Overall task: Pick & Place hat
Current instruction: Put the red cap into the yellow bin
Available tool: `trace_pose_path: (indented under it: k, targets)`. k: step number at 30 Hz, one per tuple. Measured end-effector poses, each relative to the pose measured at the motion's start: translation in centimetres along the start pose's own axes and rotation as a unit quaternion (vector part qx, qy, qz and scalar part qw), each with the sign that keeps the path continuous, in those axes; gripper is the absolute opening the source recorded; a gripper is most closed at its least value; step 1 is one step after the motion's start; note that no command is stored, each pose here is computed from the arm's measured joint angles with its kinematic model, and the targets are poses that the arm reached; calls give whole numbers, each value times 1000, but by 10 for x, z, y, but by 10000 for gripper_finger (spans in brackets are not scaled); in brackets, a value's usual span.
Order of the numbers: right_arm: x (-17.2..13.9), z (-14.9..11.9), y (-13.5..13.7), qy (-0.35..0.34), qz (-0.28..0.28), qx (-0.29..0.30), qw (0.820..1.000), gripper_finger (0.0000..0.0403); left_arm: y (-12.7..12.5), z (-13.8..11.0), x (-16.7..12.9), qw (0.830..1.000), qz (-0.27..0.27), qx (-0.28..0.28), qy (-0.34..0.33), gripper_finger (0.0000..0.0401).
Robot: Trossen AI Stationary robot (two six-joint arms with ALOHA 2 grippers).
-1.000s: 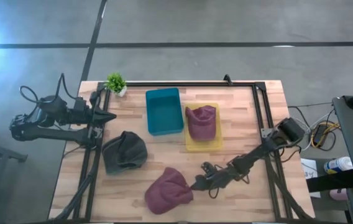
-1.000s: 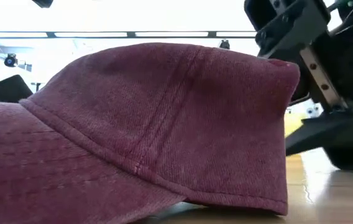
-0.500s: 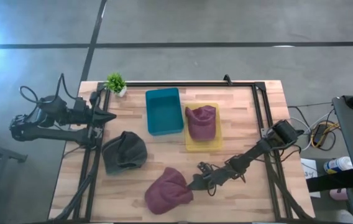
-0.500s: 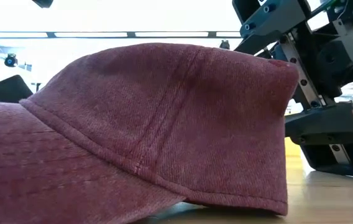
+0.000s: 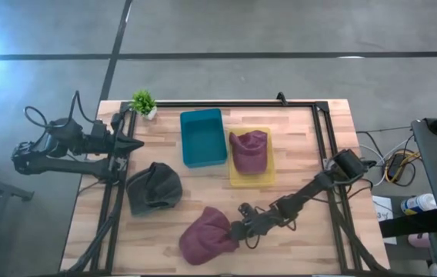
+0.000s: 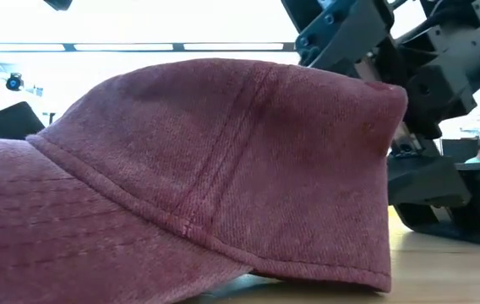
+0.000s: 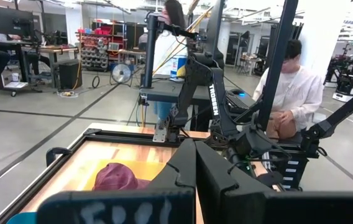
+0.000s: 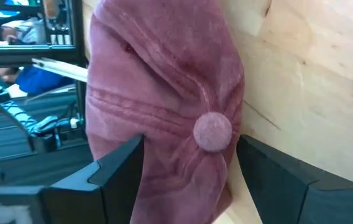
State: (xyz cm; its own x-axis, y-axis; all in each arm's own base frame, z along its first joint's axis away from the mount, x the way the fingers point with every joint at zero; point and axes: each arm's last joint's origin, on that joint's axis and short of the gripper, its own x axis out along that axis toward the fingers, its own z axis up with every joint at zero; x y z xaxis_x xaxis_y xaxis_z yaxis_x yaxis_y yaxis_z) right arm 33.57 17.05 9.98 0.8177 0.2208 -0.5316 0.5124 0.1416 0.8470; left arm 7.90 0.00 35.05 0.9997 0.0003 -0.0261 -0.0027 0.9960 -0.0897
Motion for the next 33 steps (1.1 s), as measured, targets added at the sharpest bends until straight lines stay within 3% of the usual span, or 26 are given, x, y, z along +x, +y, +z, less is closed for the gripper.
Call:
trace_pose_path:
  k: [9,20,33]
  targets:
    - [5,6,11,-21,3,-12,1000,251,0,0,0,1000,0,0,0,0]
    - [34,13,13,-38,-49,-18,998,251,0,0,0,1000,0,0,0,0]
    - [64,22,44,-79,-72,1,994,251,0,0,0,1000,0,0,1,0]
